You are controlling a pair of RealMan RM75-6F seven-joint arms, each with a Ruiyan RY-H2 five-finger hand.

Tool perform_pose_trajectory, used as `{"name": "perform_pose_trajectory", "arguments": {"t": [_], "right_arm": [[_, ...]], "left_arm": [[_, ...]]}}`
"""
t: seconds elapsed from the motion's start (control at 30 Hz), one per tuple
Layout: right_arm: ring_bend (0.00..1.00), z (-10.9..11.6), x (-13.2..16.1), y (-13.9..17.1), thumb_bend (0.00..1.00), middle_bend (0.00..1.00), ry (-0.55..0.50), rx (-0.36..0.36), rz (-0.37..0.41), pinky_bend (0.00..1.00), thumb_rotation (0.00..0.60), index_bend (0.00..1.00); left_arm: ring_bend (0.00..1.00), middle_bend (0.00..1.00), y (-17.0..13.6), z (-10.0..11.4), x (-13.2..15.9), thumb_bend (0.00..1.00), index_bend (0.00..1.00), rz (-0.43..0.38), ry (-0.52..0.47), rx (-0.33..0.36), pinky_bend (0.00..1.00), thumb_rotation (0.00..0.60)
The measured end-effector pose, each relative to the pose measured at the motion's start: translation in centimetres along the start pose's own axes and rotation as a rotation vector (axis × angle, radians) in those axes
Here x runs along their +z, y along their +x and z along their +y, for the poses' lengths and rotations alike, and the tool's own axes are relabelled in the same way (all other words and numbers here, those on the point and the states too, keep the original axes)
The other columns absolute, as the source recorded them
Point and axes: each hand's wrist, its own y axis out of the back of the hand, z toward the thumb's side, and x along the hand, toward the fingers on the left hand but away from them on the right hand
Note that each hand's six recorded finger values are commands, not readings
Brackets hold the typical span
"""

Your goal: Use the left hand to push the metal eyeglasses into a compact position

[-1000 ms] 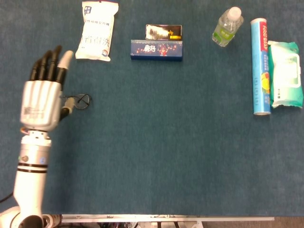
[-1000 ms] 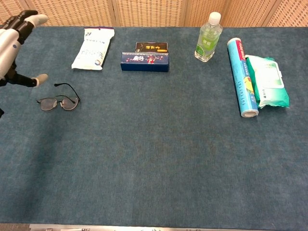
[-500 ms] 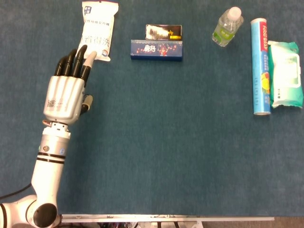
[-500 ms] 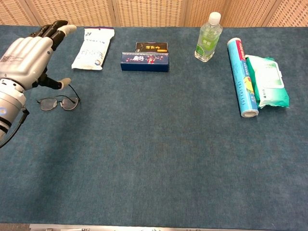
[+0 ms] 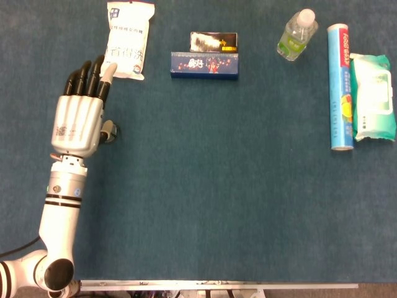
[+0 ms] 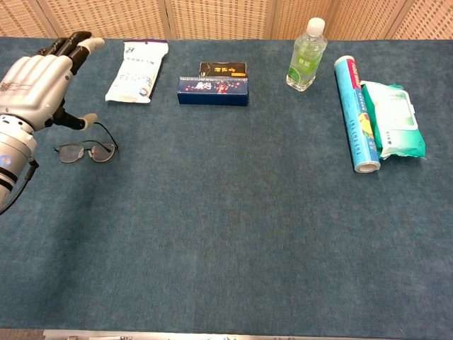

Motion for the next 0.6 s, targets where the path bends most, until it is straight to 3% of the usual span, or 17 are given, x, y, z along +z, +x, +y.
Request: {"name": "perform_pose_trajectory", "arguments": {"t": [0.6], "right_arm": [[0.17,-0.1,0.0,-0.1,0.28,0.35,0.001,0.001,-0.003,0.39,0.600,0.43]], "left_arm": [[0.00,0.00,0.1,-1.5,-3.4,0.22,0.00,0.088,0.036,-0.020,0.11,0.600]]}}
